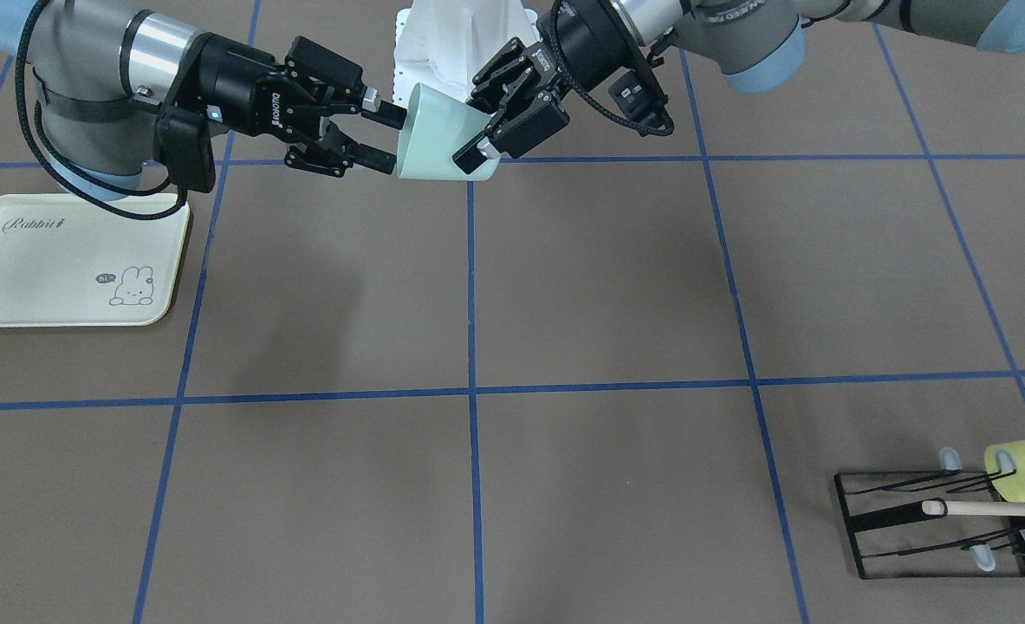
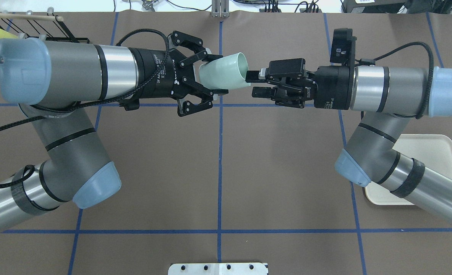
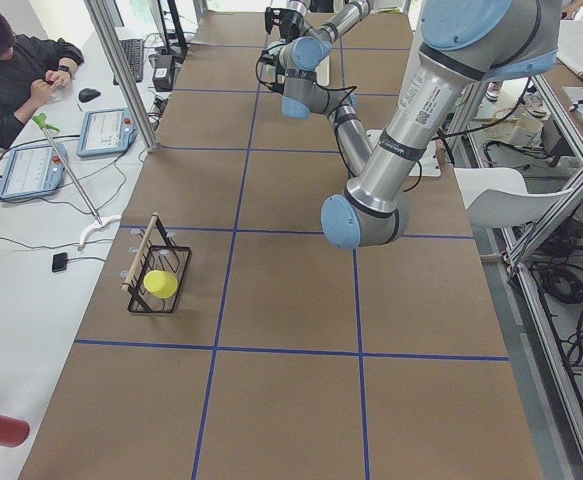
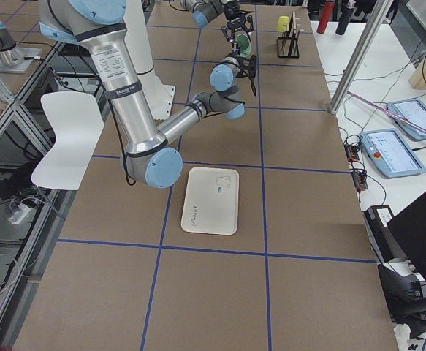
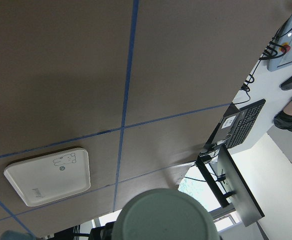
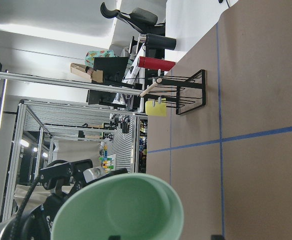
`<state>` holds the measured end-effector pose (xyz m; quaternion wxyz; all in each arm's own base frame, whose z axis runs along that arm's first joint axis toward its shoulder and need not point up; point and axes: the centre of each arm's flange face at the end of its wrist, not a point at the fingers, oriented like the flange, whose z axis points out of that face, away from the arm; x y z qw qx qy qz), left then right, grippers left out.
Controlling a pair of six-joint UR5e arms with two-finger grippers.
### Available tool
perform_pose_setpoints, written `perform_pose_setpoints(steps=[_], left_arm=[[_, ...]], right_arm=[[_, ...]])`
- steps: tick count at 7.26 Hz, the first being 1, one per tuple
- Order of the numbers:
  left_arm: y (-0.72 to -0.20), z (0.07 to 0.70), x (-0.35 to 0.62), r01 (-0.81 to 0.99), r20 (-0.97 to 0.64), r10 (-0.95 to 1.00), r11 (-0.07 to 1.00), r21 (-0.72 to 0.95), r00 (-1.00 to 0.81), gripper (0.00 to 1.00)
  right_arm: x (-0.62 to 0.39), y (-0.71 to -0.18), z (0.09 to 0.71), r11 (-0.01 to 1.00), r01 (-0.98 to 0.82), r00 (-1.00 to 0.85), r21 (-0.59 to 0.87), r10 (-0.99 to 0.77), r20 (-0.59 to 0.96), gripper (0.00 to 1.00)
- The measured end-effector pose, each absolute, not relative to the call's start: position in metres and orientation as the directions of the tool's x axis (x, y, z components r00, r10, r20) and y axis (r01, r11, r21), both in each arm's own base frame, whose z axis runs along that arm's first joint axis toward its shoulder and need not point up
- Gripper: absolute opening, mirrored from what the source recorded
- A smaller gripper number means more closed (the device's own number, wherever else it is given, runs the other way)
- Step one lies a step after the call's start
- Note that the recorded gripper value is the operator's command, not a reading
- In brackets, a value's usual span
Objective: Left arm grabs green cup and hands to right arm on tray
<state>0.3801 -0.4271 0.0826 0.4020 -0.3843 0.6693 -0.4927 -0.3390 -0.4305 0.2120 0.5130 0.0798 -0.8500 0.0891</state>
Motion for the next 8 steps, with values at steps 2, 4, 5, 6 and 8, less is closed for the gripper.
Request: perform_pose_setpoints(steps=[2,4,5,6,8], left_arm=[[-0.4274,0.0853,0.3813,-0.115,-0.158,-0.912,0.215,-0.97,-0.379,0.45],[-0.4312,0.0903,0.3803,-0.103,-0.161,-0.909,0.215,-0.971,-0.385,0.45],[-0.4322,0.0911,0.38,-0.1,-0.161,-0.908,0.215,-0.971,-0.386,0.45],[-0.4325,0.0915,0.3802,-0.099,-0.161,-0.908,0.214,-0.972,-0.386,0.45],[-0.4319,0.0914,0.3812,-0.1,-0.16,-0.909,0.213,-0.972,-0.384,0.45]], right_arm=[[-0.3389,-0.4304,0.2145,0.972,-0.226,-0.457,-0.071,-0.041,0.888,0.67],[-0.3367,-0.4296,0.2202,0.971,-0.226,-0.455,-0.071,-0.041,0.889,0.67],[-0.3359,-0.4296,0.2221,0.971,-0.228,-0.454,-0.071,-0.041,0.89,0.67],[-0.3351,-0.4302,0.2224,0.97,-0.231,-0.454,-0.071,-0.043,0.89,0.67],[-0.3311,-0.4338,0.2217,0.968,-0.242,-0.455,-0.071,-0.049,0.889,0.66]])
